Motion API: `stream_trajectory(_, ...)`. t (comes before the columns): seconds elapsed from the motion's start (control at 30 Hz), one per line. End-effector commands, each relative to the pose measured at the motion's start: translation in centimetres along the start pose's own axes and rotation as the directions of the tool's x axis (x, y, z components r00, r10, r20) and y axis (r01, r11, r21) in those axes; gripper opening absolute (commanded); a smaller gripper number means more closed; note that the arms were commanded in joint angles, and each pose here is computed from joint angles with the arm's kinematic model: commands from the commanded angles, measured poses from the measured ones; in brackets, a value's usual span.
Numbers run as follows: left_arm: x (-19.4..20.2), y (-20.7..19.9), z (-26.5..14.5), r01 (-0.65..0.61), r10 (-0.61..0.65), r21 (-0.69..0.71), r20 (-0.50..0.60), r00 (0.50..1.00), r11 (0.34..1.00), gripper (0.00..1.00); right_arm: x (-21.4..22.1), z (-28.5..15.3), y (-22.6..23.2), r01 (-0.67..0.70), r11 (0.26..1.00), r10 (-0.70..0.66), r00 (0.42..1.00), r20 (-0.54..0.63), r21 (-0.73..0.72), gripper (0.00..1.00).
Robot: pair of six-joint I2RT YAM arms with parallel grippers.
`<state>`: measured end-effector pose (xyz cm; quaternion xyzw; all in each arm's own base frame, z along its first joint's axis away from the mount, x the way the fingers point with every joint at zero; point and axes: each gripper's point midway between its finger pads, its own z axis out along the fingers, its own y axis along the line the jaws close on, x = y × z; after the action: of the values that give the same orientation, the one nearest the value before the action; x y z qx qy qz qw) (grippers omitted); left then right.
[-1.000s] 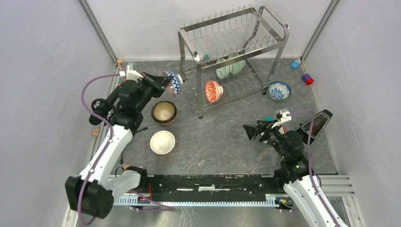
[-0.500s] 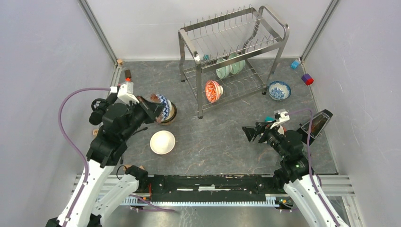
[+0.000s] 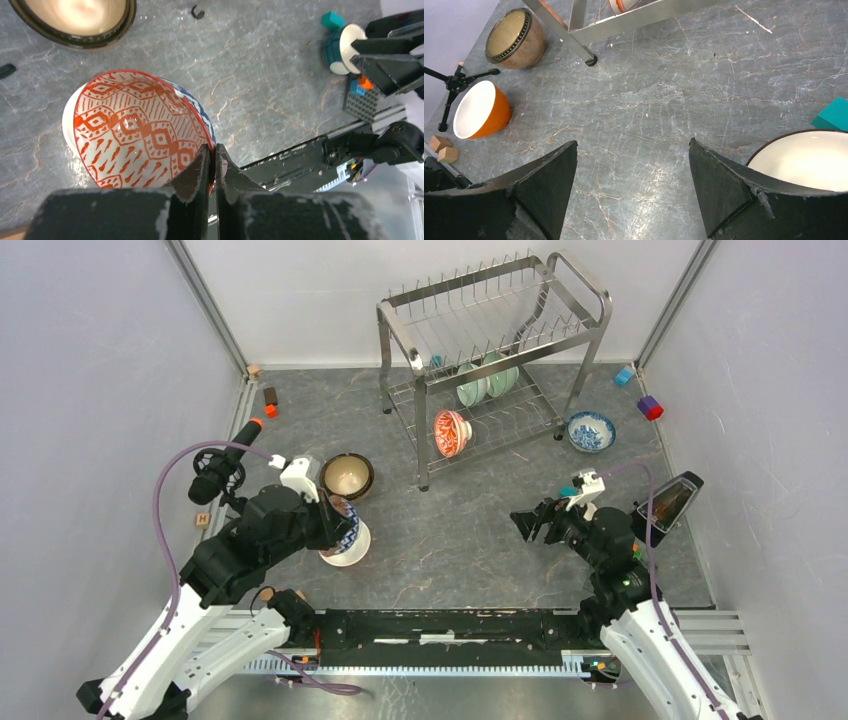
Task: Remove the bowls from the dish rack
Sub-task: Place the bowl at the center of the board.
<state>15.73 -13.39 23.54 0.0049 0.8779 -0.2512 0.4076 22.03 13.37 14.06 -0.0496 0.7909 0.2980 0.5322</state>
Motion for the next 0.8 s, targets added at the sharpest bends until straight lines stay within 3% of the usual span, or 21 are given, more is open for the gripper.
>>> stream_trajectory(0.0, 0.6, -0.1, -0.1, -0.032, 0.033, 0.012, -0.022, 0.999, 0.999, 0.02, -0.2, 0.3, 0.4, 0.014, 1.0, -0.014, 1.0, -0.006, -0.018, 0.87)
stream_trajectory(0.43, 2.2, -2.6, 1.5, -0.165, 0.165, 0.006, -0.107, 0.981, 0.986, 0.02, 2.1, 1.2, -0.1, 0.027, 0.999, -0.03, 0.992, -0.126, -0.03, 0.86)
stream_trajectory(0.77, 5.1, -7.8, 4.3, -0.42, 0.417, 0.017, -0.156, 0.895, 0.907, 0.02, 3.3, 1.8, -0.1, -0.012, 1.0, 0.007, 0.983, -0.182, -0.028, 0.83)
